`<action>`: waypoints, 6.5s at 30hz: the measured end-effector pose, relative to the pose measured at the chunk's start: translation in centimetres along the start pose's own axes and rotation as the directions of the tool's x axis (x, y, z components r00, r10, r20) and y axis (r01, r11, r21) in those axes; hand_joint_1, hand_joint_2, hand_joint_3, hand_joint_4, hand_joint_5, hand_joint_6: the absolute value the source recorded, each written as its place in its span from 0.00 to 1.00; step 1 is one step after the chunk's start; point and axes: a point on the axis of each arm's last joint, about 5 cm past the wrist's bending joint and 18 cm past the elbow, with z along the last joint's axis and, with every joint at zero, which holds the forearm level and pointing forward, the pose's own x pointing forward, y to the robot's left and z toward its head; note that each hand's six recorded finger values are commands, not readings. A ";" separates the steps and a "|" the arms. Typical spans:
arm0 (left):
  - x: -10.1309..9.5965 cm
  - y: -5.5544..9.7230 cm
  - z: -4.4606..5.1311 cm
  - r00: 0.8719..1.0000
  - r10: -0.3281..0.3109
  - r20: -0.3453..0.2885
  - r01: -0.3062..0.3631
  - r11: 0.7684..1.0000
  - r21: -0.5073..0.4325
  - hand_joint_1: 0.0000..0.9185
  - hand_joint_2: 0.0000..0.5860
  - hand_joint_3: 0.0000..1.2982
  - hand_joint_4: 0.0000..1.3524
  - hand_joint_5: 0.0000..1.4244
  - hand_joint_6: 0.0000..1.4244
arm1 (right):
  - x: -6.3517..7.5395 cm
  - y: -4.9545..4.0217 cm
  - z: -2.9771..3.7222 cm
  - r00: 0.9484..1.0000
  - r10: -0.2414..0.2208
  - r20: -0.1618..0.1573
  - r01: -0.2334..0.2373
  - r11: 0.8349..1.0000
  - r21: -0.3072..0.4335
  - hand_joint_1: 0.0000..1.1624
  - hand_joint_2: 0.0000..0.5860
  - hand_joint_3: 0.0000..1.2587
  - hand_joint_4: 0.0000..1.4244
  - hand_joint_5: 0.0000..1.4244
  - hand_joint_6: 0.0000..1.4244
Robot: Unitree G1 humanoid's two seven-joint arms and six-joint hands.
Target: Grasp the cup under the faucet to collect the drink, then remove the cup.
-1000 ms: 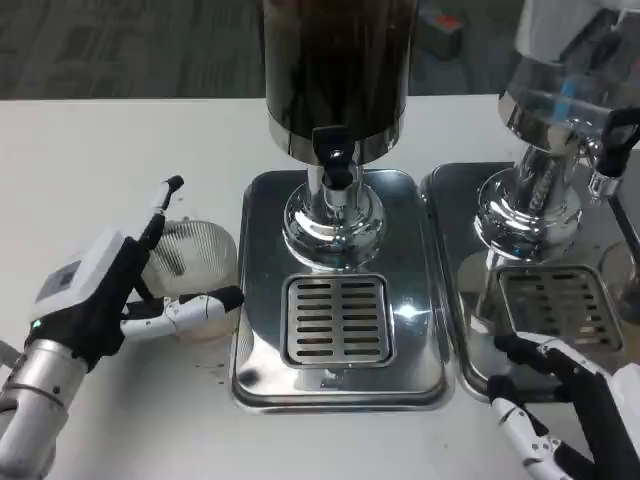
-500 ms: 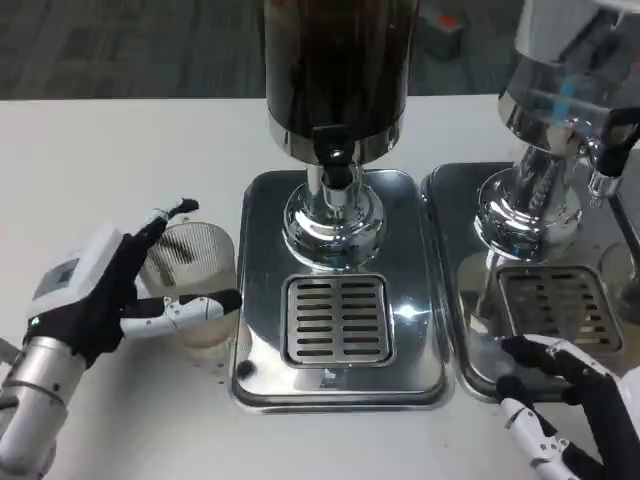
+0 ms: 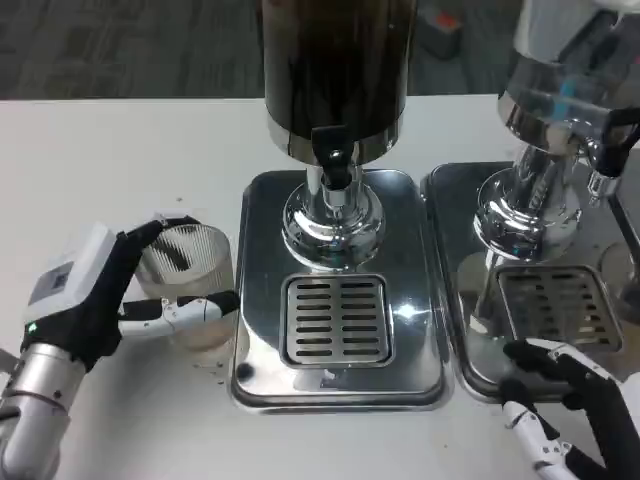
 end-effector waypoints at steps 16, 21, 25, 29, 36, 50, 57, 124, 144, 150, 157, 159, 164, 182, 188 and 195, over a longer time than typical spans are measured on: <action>-1.1 -0.9 0.07 0.993 0.109 0.031 -0.110 0.994 0.021 0.52 0.02 0.54 0.68 0.79 1.00 | 0.0 -0.11 -0.03 1.000 0.006 -0.002 -0.006 1.000 0.006 0.21 0.72 0.27 0.22 0.18 0.24; -1.0 -0.6 0.39 0.988 0.142 0.053 -0.143 0.990 0.012 0.52 0.02 0.54 0.68 0.79 1.00 | 0.0 -0.16 -0.02 1.000 0.010 -0.002 -0.010 1.000 0.013 0.21 0.72 0.27 0.22 0.18 0.24; -1.0 -0.3 0.64 0.984 0.166 0.071 -0.167 0.986 0.004 0.53 0.03 0.55 0.68 0.79 1.00 | 0.0 -0.18 -0.03 1.000 0.009 -0.003 -0.009 1.000 0.015 0.21 0.72 0.27 0.22 0.18 0.24; -1.0 -0.1 1.00 0.978 0.186 0.096 -0.187 0.982 -0.004 0.53 0.03 0.55 0.68 0.79 1.00 | 0.0 -0.18 -0.04 1.000 0.010 -0.004 -0.010 1.000 0.017 0.21 0.72 0.27 0.22 0.18 0.24; -0.7 0.7 1.99 0.968 0.192 0.162 -0.191 0.981 -0.017 0.53 0.03 0.55 0.70 0.79 1.00 | -0.1 -0.12 -0.01 1.000 0.011 -0.006 -0.011 1.000 0.022 0.21 0.72 0.27 0.22 0.18 0.24; 0.2 -0.6 3.72 0.970 0.089 0.227 -0.081 0.996 -0.045 0.54 0.02 0.55 0.69 0.79 1.00 | -0.2 0.15 0.34 1.000 0.007 -0.004 -0.007 0.999 0.046 0.21 0.74 0.27 0.22 0.18 0.24; 0.9 -1.6 4.42 0.969 0.055 0.241 -0.044 0.998 -0.048 0.54 0.02 0.55 0.69 0.79 1.00 | -0.3 0.17 0.70 1.000 -0.005 -0.001 0.005 0.998 0.061 0.21 0.74 0.27 0.22 0.18 0.25; 4.2 -5.4 7.17 0.952 -0.019 0.305 0.026 0.999 -0.019 0.51 0.00 0.54 0.66 0.77 1.00 | -1.2 0.66 1.42 1.000 -0.016 -0.021 0.018 0.995 0.096 0.20 0.76 0.28 0.22 0.20 0.27; 3.9 -4.9 6.19 0.959 -0.006 0.284 0.009 1.000 -0.009 0.40 0.01 0.48 0.58 0.71 0.95 | -1.0 0.94 1.87 1.000 -0.019 -0.022 0.021 0.993 0.118 0.20 0.76 0.29 0.23 0.21 0.28; 3.9 -4.8 6.10 0.959 -0.013 0.284 0.015 1.000 -0.004 0.30 0.04 0.41 0.54 0.69 0.92 | -1.0 1.01 1.93 1.000 -0.019 -0.024 0.022 0.992 0.124 0.20 0.76 0.29 0.23 0.21 0.29; 3.8 -4.4 5.70 0.959 -0.027 0.283 0.024 1.000 0.014 0.23 0.05 0.36 0.52 0.65 0.87 | -1.0 1.11 2.02 1.000 -0.016 -0.022 0.019 0.991 0.129 0.19 0.76 0.29 0.23 0.22 0.29; 3.7 -4.4 5.67 0.959 -0.032 0.282 0.028 0.999 0.017 0.23 0.06 0.36 0.52 0.65 0.87 | -1.0 1.11 2.04 1.000 -0.017 -0.020 0.020 0.991 0.129 0.19 0.76 0.30 0.23 0.22 0.30; 3.8 -4.3 5.64 0.959 -0.039 0.280 0.035 0.999 0.020 0.23 0.06 0.36 0.52 0.65 0.87 | -0.9 1.10 2.06 1.000 -0.018 -0.019 0.021 0.991 0.130 0.19 0.76 0.30 0.23 0.22 0.31; 3.6 -4.4 5.67 0.944 -0.041 0.326 0.020 0.998 0.068 0.24 0.09 0.34 0.51 0.62 0.86 | -0.8 1.19 2.19 1.000 -0.021 -0.014 0.022 0.990 0.138 0.19 0.76 0.31 0.23 0.23 0.33; 3.5 -4.4 5.63 0.940 -0.047 0.338 0.020 0.996 0.085 0.19 0.06 0.28 0.44 0.53 0.76 | -0.8 1.29 2.27 1.000 -0.019 -0.012 0.020 0.989 0.143 0.19 0.76 0.31 0.23 0.23 0.33; 3.2 -4.6 5.60 0.935 -0.071 0.347 0.021 0.989 0.145 0.14 0.03 0.20 0.33 0.40 0.58 | -0.8 1.38 2.33 1.000 -0.018 -0.010 0.019 0.989 0.147 0.19 0.76 0.31 0.23 0.24 0.34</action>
